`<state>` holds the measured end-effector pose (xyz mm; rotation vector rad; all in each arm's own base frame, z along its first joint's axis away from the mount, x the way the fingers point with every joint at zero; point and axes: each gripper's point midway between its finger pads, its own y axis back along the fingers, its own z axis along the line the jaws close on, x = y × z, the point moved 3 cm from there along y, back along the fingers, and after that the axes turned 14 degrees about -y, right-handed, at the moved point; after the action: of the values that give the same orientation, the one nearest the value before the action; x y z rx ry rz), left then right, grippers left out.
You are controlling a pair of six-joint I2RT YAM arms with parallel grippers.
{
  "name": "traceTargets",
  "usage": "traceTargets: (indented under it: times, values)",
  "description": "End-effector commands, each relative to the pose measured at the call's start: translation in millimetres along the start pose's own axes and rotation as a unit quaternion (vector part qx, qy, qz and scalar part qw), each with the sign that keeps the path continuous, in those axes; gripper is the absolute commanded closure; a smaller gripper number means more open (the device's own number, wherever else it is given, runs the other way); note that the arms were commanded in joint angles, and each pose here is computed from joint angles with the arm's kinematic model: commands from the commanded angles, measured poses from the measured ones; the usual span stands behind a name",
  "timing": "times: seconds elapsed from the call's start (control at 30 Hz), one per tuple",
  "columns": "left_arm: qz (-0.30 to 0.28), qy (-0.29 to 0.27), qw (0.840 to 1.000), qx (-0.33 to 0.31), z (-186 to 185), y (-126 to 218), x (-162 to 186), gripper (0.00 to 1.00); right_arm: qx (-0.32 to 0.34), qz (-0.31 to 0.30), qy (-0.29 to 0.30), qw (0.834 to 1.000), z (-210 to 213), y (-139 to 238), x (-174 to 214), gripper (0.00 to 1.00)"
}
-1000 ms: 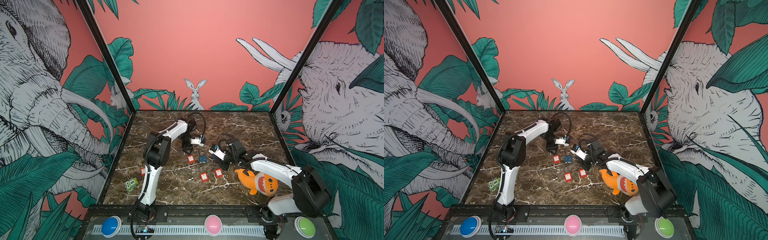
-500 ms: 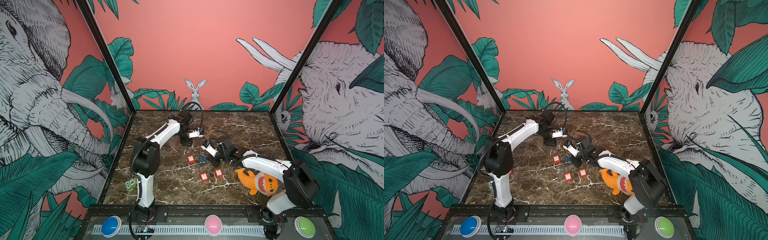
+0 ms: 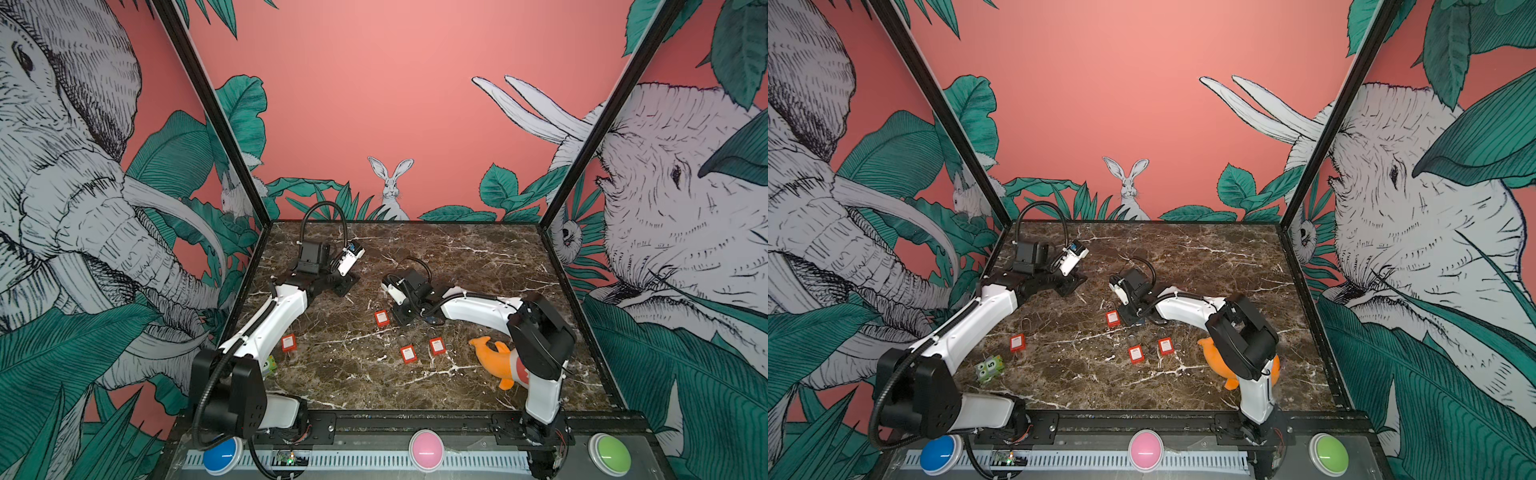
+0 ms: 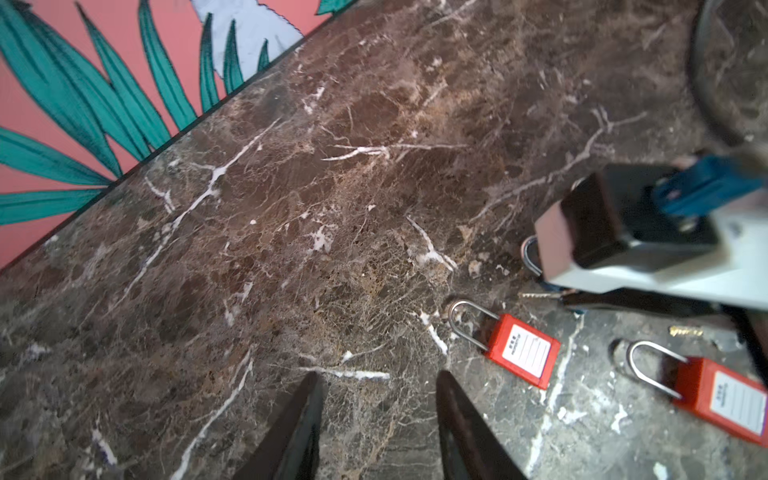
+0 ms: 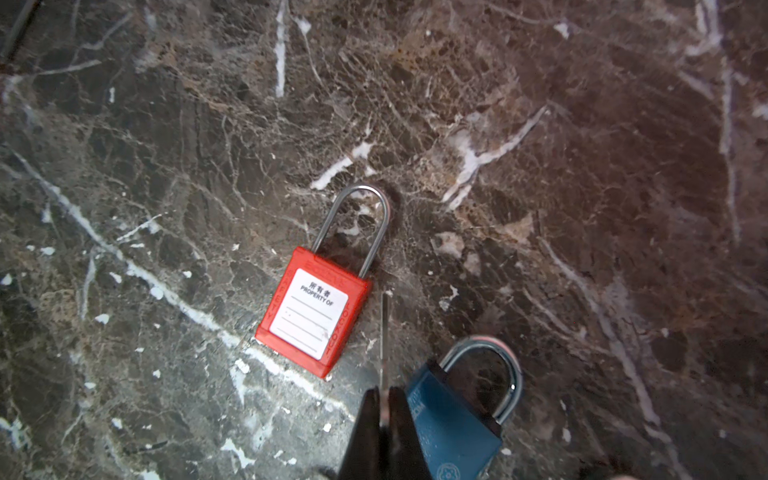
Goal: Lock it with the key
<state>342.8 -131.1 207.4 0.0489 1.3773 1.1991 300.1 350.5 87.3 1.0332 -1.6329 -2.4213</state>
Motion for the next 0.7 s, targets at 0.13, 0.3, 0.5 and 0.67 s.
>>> traceTargets:
  times: [0.13,0.3,0.5,0.67]
  values:
    - [-0.015,0.115,0.990,-0.085,26.3,31.9,-0.2,0.57,0.024,0.016,-0.018,0.999,4.7,-16.1,-1.0,1.00]
    - [-0.012,0.124,0.988,-0.095,25.9,39.4,1.7,0.57,0.037,0.036,-0.033,0.998,2.6,-27.0,5.0,1.00]
    - [0.001,0.134,0.986,-0.097,24.3,42.0,6.4,0.57,0.047,0.054,-0.068,0.995,0.0,-35.3,11.9,1.00]
    - [0.006,0.146,0.984,-0.104,26.0,43.6,8.4,0.58,0.029,0.072,-0.081,0.994,10.1,-38.6,19.5,1.00]
